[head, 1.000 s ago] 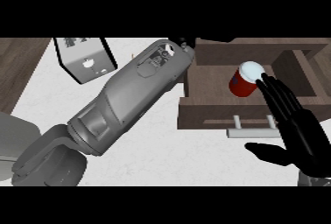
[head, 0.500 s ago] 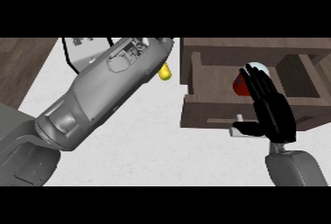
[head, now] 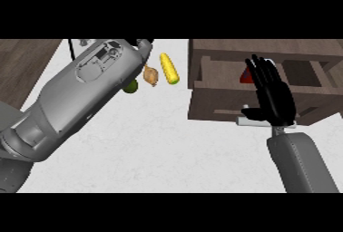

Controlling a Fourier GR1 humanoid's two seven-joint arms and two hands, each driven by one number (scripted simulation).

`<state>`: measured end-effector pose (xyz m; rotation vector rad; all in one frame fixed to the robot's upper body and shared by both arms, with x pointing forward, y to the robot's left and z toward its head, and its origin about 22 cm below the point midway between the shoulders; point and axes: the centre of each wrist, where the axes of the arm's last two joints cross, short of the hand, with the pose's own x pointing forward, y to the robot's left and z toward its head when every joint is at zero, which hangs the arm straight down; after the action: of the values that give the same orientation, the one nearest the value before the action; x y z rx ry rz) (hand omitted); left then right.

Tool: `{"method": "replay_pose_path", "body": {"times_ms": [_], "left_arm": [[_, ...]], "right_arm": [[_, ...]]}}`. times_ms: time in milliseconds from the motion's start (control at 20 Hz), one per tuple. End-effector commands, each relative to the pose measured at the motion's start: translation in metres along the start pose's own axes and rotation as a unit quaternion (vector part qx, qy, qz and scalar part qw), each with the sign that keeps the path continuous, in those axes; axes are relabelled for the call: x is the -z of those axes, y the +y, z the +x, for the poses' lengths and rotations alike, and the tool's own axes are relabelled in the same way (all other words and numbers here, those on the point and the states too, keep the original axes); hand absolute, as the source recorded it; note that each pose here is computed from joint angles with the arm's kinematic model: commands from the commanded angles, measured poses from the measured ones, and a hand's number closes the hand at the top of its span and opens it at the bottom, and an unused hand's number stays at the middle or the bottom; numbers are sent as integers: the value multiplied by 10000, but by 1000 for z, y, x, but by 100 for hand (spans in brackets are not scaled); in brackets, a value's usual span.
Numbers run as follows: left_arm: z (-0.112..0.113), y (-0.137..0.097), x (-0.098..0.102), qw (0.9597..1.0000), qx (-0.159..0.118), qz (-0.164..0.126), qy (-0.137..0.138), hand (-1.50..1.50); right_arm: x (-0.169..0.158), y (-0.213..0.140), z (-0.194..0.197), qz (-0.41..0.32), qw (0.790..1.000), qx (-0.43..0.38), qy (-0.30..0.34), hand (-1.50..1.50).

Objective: Pick up the can, place it into the drawer and close the drawer

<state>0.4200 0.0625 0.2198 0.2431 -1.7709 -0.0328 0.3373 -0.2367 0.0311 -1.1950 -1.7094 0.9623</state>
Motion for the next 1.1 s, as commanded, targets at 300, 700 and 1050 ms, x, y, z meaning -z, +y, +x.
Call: {"method": "replay_pose_path", "body": {"times_ms": [300, 700, 1050], "left_arm": [[-6, 31, -9, 9998, 73, -112, 134, -150], [-27, 56, -26, 9997, 74, -89, 236, -150], [-29, 70, -40, 9991, 125, -318, 247, -150]], "right_arm": [[20, 42, -2, -45, 9988, -228, 442, -150], [69, 28, -15, -469, 9969, -347, 521, -150], [109, 19, 11, -602, 9959, -418, 529, -150]]}}
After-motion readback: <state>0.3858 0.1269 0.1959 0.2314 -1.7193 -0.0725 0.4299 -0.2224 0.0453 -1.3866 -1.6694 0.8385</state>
